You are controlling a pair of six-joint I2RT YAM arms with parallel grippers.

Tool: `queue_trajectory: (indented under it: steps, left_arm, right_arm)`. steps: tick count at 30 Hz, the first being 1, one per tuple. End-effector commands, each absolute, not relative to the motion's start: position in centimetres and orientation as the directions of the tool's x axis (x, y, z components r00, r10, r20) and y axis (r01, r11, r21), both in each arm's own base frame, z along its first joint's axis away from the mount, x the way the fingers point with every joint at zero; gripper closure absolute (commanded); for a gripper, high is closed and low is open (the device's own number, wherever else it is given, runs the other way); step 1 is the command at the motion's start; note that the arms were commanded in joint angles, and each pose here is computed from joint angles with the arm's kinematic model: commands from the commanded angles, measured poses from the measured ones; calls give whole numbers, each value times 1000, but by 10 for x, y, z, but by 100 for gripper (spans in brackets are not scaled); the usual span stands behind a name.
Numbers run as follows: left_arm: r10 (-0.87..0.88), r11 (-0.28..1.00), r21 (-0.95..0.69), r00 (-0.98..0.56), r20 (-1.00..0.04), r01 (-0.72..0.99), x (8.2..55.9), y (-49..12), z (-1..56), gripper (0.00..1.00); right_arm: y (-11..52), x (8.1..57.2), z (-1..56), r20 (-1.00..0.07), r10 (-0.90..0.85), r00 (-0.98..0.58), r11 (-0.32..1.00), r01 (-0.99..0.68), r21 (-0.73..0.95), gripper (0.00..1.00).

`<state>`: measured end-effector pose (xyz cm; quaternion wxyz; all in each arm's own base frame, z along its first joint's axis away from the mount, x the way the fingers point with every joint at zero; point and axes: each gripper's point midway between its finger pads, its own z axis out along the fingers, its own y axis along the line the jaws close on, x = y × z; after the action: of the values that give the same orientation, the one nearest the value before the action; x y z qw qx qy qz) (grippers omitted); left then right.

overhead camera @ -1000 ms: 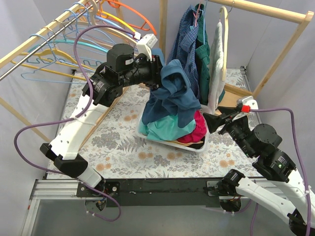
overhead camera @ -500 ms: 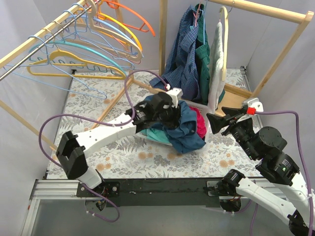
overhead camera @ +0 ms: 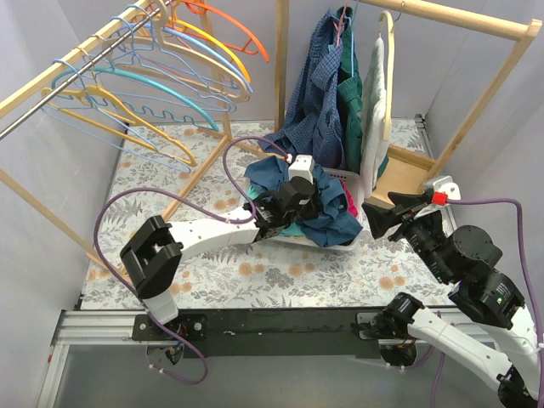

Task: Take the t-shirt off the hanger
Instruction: Place the T-shirt in the bin, then reset both arms

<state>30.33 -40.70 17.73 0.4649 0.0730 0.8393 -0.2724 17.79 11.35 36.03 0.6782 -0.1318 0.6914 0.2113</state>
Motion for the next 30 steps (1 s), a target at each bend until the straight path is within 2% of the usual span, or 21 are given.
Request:
queue_trajectory:
  steps: [1, 5, 8, 9, 11, 12, 15, 19, 26, 30]
  left_arm:
    - [-41, 934, -243, -597, -801, 263, 302, -383, 102, 100]
    - [82, 974, -84, -675, -733, 210, 277, -354, 41, 100]
    - [105, 979, -50, -697, -710, 198, 270, -347, 32, 98]
    - [102, 978, -57, -696, -711, 202, 270, -349, 36, 82]
    - [103, 973, -70, -682, -724, 222, 271, -352, 55, 66]
    - [93, 967, -95, -672, -735, 237, 273, -359, 69, 44]
    - [91, 935, -159, -647, -757, 317, 270, -373, 110, 21]
    - [48, 907, -229, -627, -778, 353, 268, -386, 164, 2]
    - [-15, 916, -254, -606, -796, 311, 262, -363, 217, 2]
    - [-23, 897, -279, -593, -805, 342, 255, -358, 247, 2]
  right_arm:
    - [108, 173, 375, -987, 157, -26, 873, -463, 151, 27]
    - [111, 173, 368, -988, 152, -40, 869, -471, 153, 27]
    - [113, 174, 364, -988, 147, -51, 867, -475, 153, 27]
    - [114, 175, 363, -988, 146, -54, 866, -476, 154, 27]
    - [116, 175, 362, -987, 148, -59, 864, -478, 158, 27]
    - [116, 175, 362, -987, 148, -61, 863, -479, 159, 27]
    - [117, 175, 362, -986, 155, -64, 860, -483, 166, 27]
    - [123, 173, 362, -987, 147, -70, 846, -507, 162, 27]
    - [128, 177, 355, -987, 132, -96, 846, -508, 163, 27]
    - [129, 177, 351, -986, 127, -110, 846, -507, 166, 27]
